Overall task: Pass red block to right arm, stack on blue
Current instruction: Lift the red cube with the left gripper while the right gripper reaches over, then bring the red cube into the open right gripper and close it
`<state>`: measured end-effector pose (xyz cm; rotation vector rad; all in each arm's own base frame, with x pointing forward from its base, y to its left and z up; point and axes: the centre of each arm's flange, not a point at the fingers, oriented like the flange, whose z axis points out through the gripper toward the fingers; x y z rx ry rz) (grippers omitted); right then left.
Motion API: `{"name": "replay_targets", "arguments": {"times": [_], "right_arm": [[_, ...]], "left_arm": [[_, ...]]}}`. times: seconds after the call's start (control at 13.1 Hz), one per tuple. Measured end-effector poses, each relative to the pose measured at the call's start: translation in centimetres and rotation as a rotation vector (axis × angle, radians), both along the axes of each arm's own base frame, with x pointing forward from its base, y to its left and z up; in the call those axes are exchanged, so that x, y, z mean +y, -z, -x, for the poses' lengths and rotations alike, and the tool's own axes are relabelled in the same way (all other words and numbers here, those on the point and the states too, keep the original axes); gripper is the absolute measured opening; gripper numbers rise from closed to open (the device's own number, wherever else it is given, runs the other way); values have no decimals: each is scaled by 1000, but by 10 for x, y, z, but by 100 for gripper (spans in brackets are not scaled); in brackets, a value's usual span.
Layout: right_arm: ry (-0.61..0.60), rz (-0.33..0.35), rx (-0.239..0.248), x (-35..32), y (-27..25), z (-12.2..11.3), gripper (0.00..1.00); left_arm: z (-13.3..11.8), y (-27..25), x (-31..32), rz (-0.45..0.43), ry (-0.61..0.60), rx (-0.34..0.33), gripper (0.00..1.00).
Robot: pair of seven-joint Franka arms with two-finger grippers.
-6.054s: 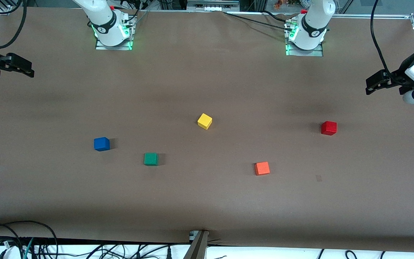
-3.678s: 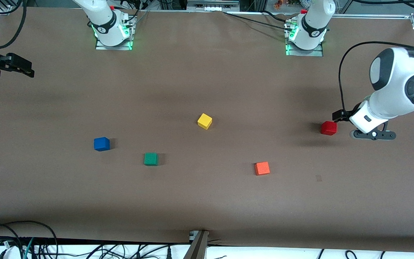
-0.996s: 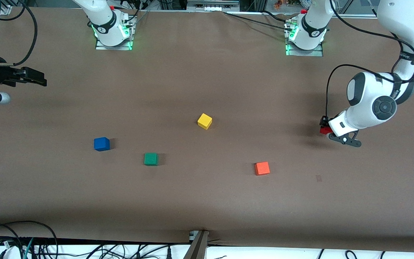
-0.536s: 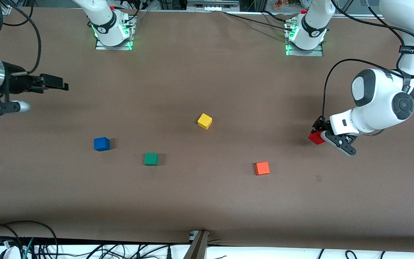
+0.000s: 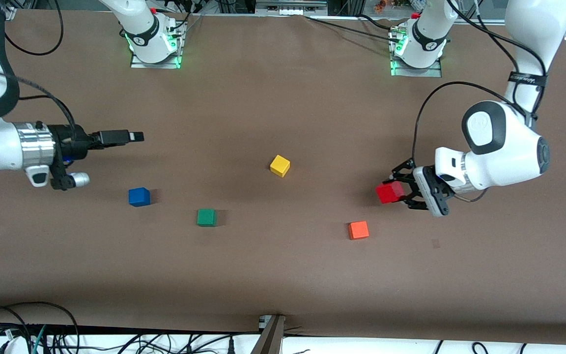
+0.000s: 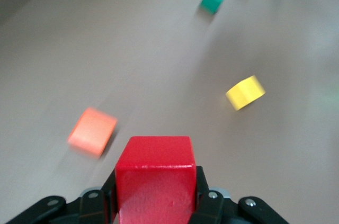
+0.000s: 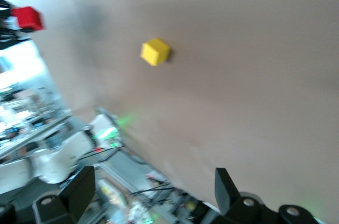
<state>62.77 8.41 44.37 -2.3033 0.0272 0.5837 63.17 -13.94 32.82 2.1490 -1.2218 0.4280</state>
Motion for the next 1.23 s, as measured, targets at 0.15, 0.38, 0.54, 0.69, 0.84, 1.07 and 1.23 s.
{"name": "replay_targets", "arguments": {"times": [0.15, 0.38, 0.54, 0.69, 0.84, 1.07, 1.23], "right_arm": [[42, -158, 51, 13, 35, -12, 100], [87, -354, 48, 25, 95, -30, 100], [106, -458, 16, 33, 132, -36, 100], [143, -567, 4, 50, 164, -39, 100], [190, -630, -26, 87, 181, -42, 100], [217, -691, -51, 139, 185, -36, 100], [230, -721, -75, 153, 188, -32, 100]], "left_arm": [[6, 4, -41, 127, 67, -34, 56], [5, -11, -89, 198, 98, -137, 56], [4, -23, -111, 207, 91, -190, 56], [10, -31, -142, 207, 91, -233, 56], [23, -32, -176, 220, 82, -250, 56], [35, -29, -204, 234, 84, -252, 56], [37, -32, -216, 280, 66, -241, 56]]}}
